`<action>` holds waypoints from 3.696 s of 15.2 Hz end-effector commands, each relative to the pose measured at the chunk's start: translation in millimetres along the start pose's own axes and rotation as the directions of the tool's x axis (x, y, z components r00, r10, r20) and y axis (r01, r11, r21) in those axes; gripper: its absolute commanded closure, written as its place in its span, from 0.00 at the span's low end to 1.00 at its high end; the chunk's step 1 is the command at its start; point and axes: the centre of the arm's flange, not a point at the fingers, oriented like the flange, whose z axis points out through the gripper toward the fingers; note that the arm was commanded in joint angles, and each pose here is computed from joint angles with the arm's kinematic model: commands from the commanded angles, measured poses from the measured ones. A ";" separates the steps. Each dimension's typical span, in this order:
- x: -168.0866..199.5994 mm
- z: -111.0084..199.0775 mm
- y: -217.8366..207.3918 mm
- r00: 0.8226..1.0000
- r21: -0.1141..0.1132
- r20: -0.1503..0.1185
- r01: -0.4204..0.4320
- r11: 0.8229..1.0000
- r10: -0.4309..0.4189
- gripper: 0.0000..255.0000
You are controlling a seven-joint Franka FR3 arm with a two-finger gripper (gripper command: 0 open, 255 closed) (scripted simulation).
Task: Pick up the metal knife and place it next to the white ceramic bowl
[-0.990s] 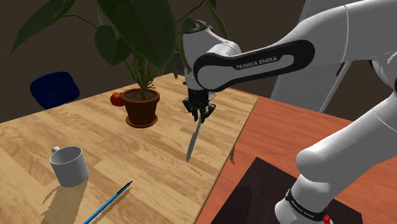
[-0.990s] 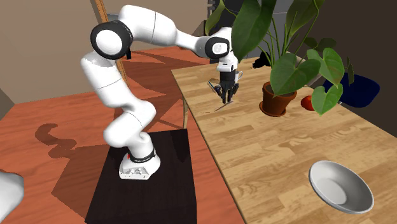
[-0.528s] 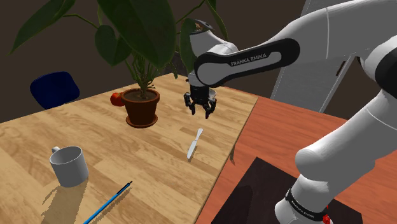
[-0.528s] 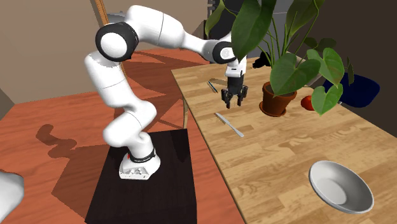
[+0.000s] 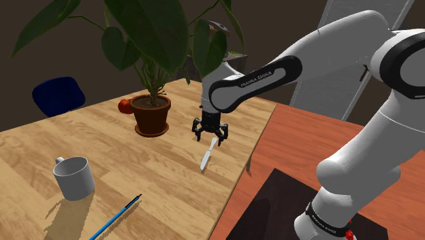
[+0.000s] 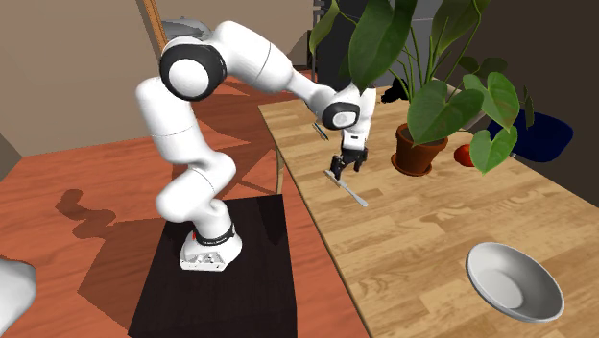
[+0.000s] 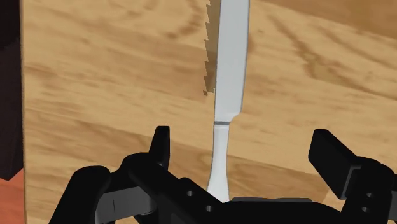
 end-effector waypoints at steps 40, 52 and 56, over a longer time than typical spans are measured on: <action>0.9 -35.6 4.3 1.000 0.005 0.015 0.013 1.000 -0.013 1.00; 1.9 -98.9 6.5 1.000 0.005 0.015 0.013 1.000 -0.013 1.00; 40.8 -99.7 14.0 1.000 0.005 0.015 0.013 1.000 -0.013 1.00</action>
